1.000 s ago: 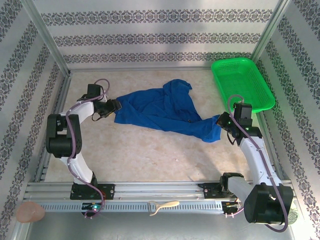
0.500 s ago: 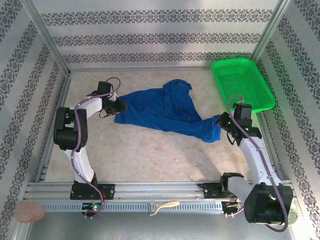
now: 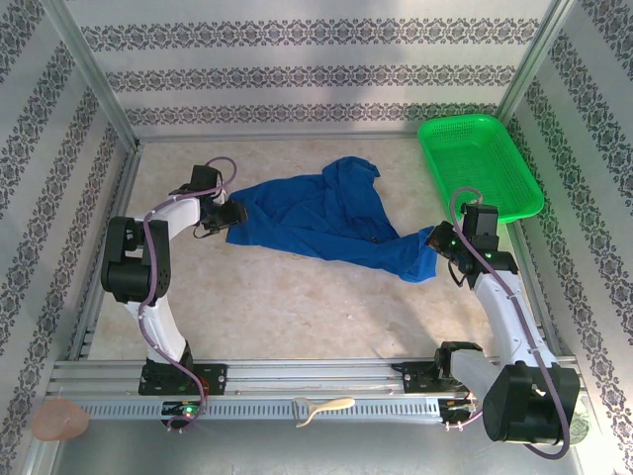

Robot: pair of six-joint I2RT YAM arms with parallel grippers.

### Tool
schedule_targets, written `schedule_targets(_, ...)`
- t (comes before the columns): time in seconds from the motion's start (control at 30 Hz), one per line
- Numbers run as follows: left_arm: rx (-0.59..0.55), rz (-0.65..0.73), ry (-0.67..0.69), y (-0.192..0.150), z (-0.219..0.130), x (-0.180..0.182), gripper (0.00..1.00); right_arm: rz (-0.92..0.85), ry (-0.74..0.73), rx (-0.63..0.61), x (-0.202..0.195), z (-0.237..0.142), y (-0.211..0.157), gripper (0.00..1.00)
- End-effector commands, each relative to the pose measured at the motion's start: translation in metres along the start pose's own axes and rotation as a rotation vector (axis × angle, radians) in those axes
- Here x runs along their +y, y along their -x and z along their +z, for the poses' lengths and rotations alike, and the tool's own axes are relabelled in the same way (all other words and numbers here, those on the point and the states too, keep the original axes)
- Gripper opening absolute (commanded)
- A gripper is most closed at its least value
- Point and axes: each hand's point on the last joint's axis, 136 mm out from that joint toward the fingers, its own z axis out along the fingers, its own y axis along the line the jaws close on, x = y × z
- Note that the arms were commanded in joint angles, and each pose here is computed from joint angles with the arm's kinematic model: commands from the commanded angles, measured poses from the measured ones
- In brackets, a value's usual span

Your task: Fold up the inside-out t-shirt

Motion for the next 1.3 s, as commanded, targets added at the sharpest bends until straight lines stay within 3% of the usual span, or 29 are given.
schedule_targets(0.0,-0.009,0.036,-0.036,0.008,0.006,-0.011,0.52,0.012,0.014,-0.013,0.001,0.001,0.002,0.0)
schedule_targets(0.23,0.019,0.034,-0.104,-0.003,0.01,-0.021,0.49,0.013,0.015,-0.015,0.002,0.001,0.004,0.0)
schedule_targets(0.53,0.014,0.03,-0.105,-0.01,0.008,-0.019,0.36,0.015,0.02,-0.022,0.003,-0.002,0.005,0.0)
schedule_targets(0.83,-0.074,0.043,0.014,0.001,0.001,0.001,0.46,0.013,0.027,-0.026,0.005,-0.004,0.006,0.0)
schedule_targets(1.27,-0.052,0.035,-0.052,0.005,0.016,-0.01,0.48,0.013,0.028,-0.029,0.006,-0.005,0.008,0.0)
